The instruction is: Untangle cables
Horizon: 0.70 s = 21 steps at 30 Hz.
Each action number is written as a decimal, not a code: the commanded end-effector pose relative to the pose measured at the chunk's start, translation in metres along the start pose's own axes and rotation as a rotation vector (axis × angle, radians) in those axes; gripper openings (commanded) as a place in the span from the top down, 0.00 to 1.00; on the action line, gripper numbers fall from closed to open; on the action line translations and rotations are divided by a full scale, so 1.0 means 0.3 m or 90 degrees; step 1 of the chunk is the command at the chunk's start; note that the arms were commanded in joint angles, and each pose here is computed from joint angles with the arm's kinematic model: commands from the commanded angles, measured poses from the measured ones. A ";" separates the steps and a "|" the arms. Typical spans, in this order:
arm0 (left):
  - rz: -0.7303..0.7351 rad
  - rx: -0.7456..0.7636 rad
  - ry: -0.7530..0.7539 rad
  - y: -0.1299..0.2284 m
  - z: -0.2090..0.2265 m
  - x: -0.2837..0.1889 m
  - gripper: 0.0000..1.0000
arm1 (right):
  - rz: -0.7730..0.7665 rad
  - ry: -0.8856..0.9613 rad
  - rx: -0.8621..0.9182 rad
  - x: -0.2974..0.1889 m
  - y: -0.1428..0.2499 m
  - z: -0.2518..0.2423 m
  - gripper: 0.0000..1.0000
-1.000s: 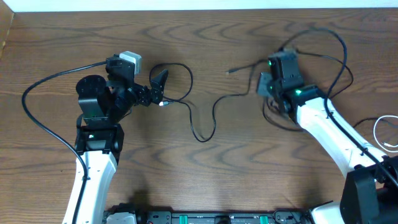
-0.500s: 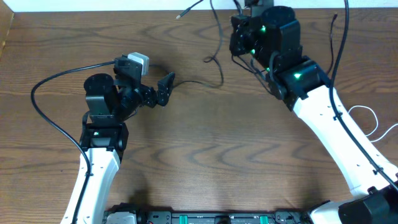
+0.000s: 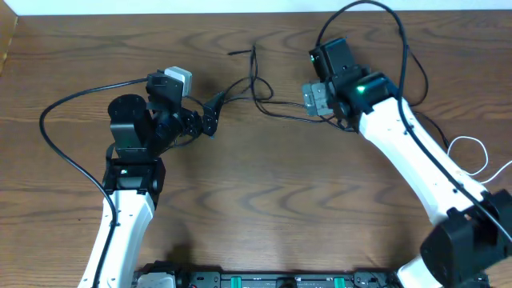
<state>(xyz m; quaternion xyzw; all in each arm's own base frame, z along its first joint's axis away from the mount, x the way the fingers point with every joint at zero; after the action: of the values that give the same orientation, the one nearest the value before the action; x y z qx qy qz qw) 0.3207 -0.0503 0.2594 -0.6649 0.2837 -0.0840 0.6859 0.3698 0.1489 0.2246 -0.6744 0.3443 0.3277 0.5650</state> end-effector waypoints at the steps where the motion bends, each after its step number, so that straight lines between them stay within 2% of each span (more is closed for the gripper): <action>1: -0.004 -0.003 -0.001 -0.008 0.001 0.001 0.01 | 0.039 0.026 0.046 0.062 0.029 0.001 0.01; 5: -0.004 -0.003 -0.001 -0.008 0.001 0.001 0.01 | 0.102 0.025 0.040 0.174 0.094 0.050 0.01; 10: -0.002 -0.004 -0.001 -0.005 0.001 0.001 0.01 | 0.119 -0.008 0.005 0.263 0.121 0.128 0.01; 14: -0.001 -0.005 -0.001 -0.005 0.001 0.001 0.01 | 0.096 -0.120 -0.047 0.261 0.107 0.237 0.01; 21: -0.001 -0.005 -0.001 -0.005 0.001 0.001 0.01 | 0.044 -0.157 -0.134 0.247 0.101 0.344 0.01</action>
<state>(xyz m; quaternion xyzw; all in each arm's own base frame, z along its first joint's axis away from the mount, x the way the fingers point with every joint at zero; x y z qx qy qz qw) 0.3207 -0.0503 0.2592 -0.6649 0.2841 -0.0836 0.6857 0.3843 0.2304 0.1332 -0.6555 0.2861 0.4386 0.5442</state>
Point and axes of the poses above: each gripper's point midway between its finger pads, its own x axis out along the fingers, its own z axis along the line the jaws close on, y = z × x, the point moved 7 cm from there along -x, back along the fingers, and after that the axes turned 5 degrees about x, right-handed, at the moved point
